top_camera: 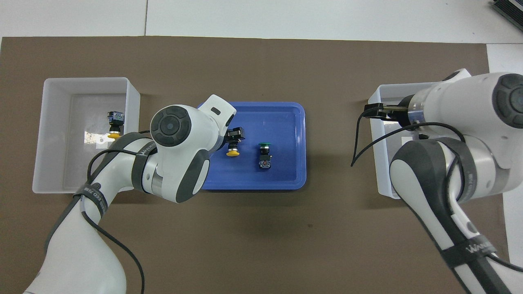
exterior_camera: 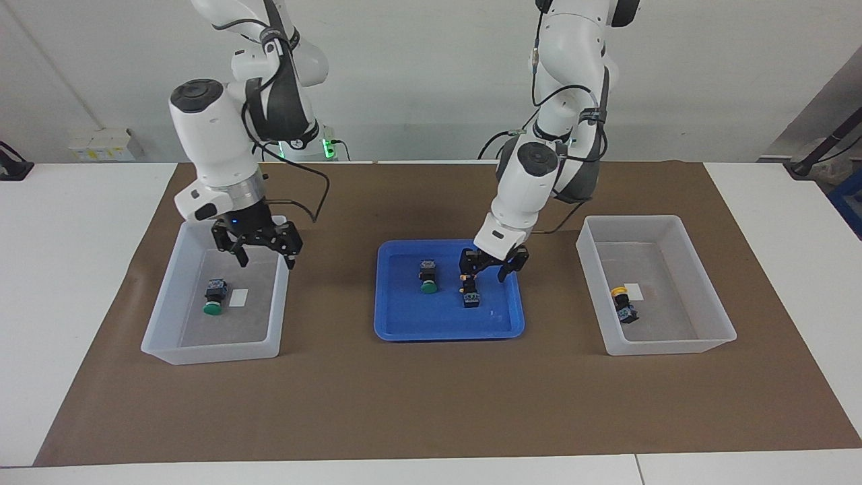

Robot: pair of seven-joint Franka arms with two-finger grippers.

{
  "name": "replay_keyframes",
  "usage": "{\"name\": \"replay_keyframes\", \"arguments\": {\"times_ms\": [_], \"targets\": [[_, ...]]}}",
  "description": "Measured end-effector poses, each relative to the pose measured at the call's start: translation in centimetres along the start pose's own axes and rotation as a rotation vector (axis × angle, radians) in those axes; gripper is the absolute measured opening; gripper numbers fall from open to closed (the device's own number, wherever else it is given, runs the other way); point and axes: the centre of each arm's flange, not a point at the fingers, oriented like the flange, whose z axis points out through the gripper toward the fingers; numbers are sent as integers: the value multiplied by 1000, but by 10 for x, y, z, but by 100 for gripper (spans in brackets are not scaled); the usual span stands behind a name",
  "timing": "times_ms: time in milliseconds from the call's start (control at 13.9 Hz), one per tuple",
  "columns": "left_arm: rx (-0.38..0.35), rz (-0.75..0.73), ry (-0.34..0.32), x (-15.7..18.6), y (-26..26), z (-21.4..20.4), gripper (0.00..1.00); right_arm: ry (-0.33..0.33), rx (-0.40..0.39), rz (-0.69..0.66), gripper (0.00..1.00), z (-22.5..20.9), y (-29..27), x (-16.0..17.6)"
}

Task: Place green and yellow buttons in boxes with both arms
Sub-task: 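Return the left gripper and the right gripper to the blue tray, then grasp the yellow button with the left gripper while the right gripper grasps the green one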

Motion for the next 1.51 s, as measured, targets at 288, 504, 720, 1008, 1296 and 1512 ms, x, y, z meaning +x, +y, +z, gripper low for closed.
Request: {"name": "replay_keyframes", "arguments": {"times_ms": [288,504,720,1008,1296,1512], "targets": [[-3,8,16,-13,3,20,79,6,28,8,100,11,-62,-20],[-6,18,35,-24,2,39,77,26,46,-4,100,23,-80,-22],[-5,22,35,-26,3,44,49,31,62,-3,100,33,-105,-31],[-5,21,36,-26,2,44,33,35,87,2,100,51,-144,-49],[-6,14,44,-19,0,38,33,24,97,1,100,68,-173,-66],[5,-11,22,4,-4,14,33,-8,86,-27,100,85,-190,-86]]}}
